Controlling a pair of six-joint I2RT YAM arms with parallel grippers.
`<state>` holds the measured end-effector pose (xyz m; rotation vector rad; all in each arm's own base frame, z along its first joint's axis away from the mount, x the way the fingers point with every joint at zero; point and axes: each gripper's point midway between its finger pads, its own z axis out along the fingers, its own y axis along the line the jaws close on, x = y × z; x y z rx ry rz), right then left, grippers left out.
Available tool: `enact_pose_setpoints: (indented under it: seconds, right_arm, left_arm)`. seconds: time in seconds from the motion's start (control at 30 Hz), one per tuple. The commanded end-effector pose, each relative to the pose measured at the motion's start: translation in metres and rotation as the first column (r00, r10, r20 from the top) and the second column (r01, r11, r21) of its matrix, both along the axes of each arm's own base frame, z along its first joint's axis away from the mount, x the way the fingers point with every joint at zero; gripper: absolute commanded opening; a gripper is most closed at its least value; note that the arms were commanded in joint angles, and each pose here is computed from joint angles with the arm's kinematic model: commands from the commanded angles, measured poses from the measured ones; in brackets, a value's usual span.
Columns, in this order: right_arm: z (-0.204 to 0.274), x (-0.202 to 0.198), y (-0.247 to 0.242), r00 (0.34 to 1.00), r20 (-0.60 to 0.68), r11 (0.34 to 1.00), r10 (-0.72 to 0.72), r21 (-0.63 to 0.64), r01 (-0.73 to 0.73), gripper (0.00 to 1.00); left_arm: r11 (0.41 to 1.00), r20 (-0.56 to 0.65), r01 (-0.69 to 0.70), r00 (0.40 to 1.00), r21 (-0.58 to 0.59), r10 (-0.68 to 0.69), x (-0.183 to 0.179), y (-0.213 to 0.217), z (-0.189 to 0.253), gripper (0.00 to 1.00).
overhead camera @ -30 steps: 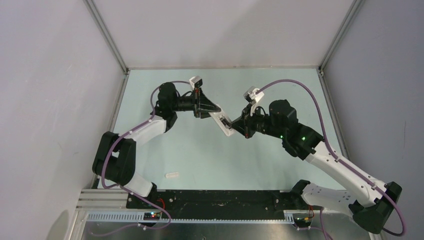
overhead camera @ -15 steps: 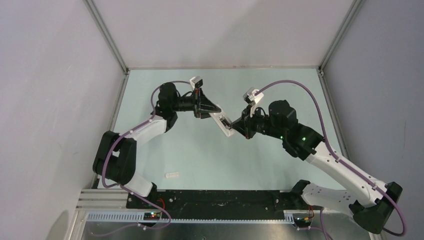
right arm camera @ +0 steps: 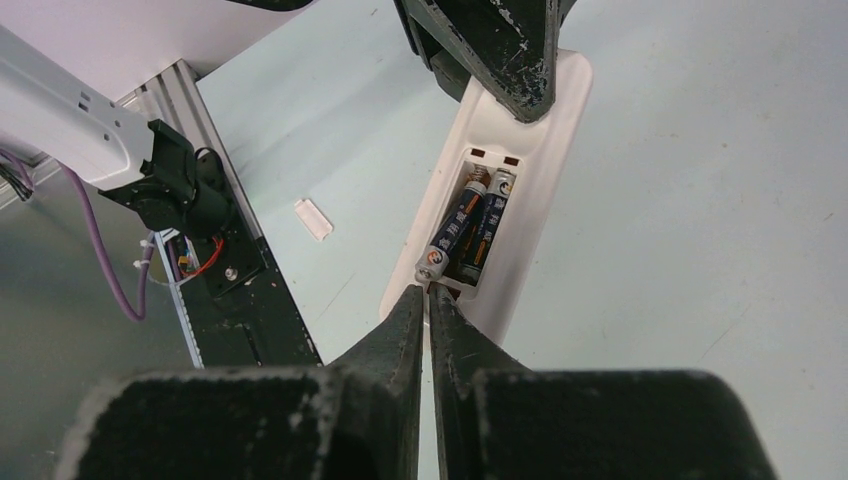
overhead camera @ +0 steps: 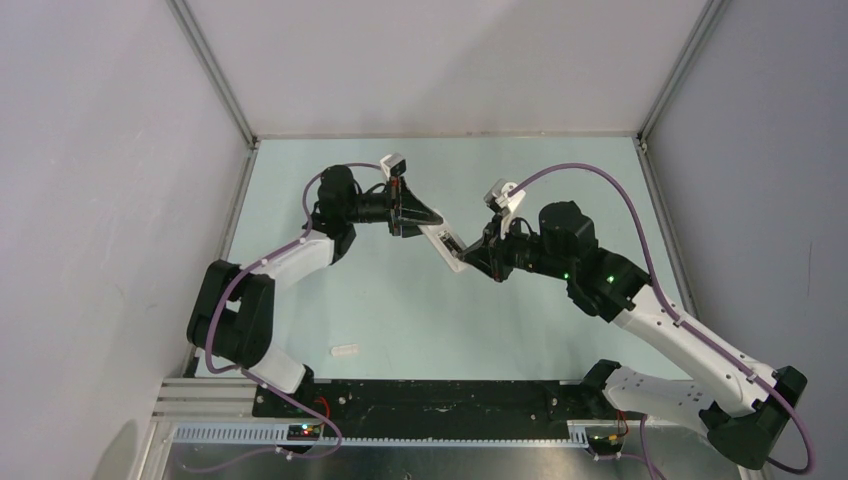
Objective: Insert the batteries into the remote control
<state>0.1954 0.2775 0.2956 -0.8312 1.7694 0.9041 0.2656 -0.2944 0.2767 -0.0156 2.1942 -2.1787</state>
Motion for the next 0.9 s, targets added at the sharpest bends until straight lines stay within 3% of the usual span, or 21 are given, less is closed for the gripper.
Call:
enact_pose_setpoints:
  seconds: [0.0, 0.87]
  right_arm:
    - [0.027, 0.001, 0.004, 0.998, 0.061, 0.999, 0.011, 0.049, -0.014, 0.09]
    - [0.016, 0.021, 0.015, 0.999, 0.021, 0.999, -0.038, 0.036, 0.037, 0.06]
  left_arm:
    - [1.0, 0.039, 0.011, 0.999, -0.017, -0.01, -0.003, -0.002, 0.008, 0.0]
    - [0.999, 0.052, 0.035, 0.998, -0.027, -0.033, -0.012, -0.007, 0.017, 0.0]
